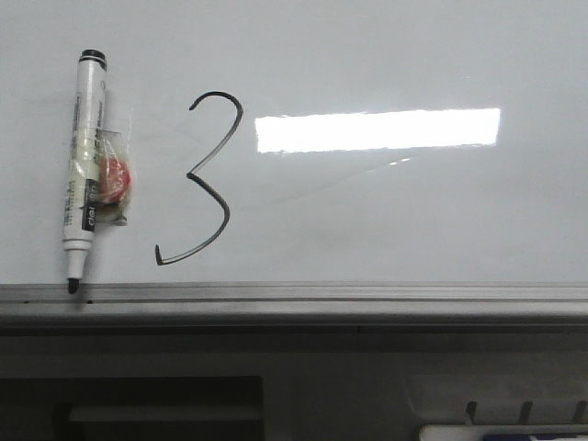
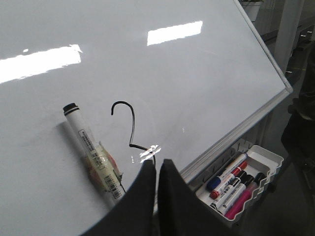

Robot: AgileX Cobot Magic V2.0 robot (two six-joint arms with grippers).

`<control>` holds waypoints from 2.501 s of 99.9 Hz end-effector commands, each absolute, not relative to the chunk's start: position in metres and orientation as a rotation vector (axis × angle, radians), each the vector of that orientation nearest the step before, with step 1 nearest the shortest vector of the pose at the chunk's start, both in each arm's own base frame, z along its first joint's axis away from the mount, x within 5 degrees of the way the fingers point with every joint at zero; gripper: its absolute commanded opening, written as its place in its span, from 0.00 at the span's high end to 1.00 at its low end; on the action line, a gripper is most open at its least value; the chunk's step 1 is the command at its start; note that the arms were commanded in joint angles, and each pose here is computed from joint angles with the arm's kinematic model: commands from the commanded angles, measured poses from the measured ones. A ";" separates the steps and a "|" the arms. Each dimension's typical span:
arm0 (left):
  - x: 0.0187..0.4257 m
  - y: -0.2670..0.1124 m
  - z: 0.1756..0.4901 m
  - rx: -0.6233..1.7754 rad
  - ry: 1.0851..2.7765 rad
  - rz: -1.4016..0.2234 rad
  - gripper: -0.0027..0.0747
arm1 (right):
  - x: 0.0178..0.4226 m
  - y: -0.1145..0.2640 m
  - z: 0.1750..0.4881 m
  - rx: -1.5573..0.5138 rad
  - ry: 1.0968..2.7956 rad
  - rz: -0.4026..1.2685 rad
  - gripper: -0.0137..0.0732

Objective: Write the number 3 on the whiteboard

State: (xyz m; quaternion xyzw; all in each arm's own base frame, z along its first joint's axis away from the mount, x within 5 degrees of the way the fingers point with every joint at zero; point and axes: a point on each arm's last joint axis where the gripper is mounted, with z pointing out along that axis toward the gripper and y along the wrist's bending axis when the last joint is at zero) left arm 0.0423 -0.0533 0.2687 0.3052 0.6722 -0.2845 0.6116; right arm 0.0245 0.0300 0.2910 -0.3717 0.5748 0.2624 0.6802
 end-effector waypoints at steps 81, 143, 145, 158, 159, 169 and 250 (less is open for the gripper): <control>0.046 -0.050 0.284 0.628 1.464 -0.628 0.99 | 0.022 0.028 0.305 -0.788 1.199 0.600 0.91; 0.054 -0.011 0.254 0.148 1.520 -0.156 0.99 | 0.022 0.028 0.305 -0.788 1.199 0.600 0.91; 0.054 -0.010 0.250 0.139 1.525 -0.148 0.99 | 0.022 0.028 0.305 -0.788 1.199 0.600 0.91; 0.051 -0.007 0.235 0.098 1.525 -0.103 0.99 | 0.022 0.028 0.305 -0.788 1.199 0.600 0.91; 0.052 -0.006 0.233 0.094 1.529 -0.099 0.99 | 0.022 0.028 0.305 -0.788 1.199 0.600 0.91; 0.050 -0.005 0.221 0.068 1.531 -0.075 0.99 | 0.022 0.028 0.305 -0.788 1.199 0.600 0.91; 0.053 -0.004 0.184 -0.006 1.759 -0.088 0.99 | 0.022 0.028 0.305 -0.788 1.199 0.600 0.91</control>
